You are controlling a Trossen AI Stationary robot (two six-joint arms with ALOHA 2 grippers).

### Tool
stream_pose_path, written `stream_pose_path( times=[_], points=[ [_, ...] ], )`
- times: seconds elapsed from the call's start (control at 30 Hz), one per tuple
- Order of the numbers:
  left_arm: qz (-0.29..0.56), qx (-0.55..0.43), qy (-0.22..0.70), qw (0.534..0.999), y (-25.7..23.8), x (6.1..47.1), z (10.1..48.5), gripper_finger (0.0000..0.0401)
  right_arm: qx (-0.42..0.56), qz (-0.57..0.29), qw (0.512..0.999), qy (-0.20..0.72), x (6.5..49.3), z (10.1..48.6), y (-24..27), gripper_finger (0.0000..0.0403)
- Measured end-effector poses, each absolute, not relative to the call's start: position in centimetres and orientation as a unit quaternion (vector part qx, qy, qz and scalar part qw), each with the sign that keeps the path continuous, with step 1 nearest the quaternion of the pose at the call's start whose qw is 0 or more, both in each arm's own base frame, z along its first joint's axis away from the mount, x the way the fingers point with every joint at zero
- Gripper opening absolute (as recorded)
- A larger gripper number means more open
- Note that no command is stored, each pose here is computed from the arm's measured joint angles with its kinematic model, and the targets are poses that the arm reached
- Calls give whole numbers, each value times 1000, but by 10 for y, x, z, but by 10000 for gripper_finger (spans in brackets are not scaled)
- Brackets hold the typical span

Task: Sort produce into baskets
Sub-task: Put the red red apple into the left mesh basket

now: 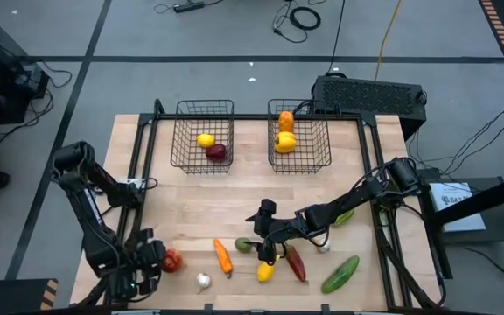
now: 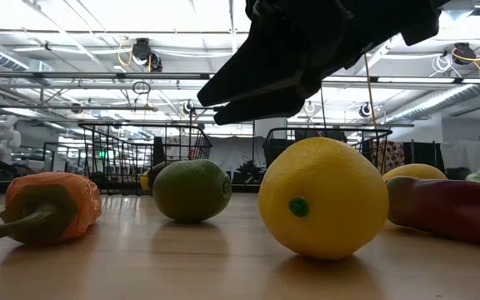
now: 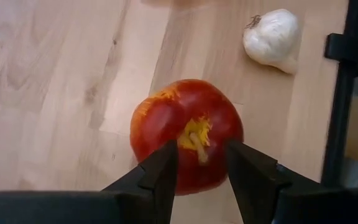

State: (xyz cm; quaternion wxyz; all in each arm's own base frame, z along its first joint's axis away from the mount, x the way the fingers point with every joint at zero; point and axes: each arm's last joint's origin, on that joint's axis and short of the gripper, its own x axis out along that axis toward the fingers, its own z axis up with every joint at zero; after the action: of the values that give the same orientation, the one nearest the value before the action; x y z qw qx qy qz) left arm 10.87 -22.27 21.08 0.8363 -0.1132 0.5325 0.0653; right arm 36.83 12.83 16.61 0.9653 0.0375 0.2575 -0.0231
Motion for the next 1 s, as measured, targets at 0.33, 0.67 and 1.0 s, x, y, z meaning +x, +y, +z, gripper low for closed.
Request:
stream_pose_path(
  times=[0.33, 0.67, 1.0],
  points=[
    [68, -103, 536, 835, -223, 110, 209, 140, 37, -23, 965, 258, 368, 166, 128, 331],
    [63, -91, 542, 833, -223, 109, 208, 52, 37, -23, 965, 258, 368, 166, 128, 331],
    [50, -80, 543, 834, -225, 110, 210, 15, 35, -23, 965, 259, 368, 166, 128, 331]
  ],
)
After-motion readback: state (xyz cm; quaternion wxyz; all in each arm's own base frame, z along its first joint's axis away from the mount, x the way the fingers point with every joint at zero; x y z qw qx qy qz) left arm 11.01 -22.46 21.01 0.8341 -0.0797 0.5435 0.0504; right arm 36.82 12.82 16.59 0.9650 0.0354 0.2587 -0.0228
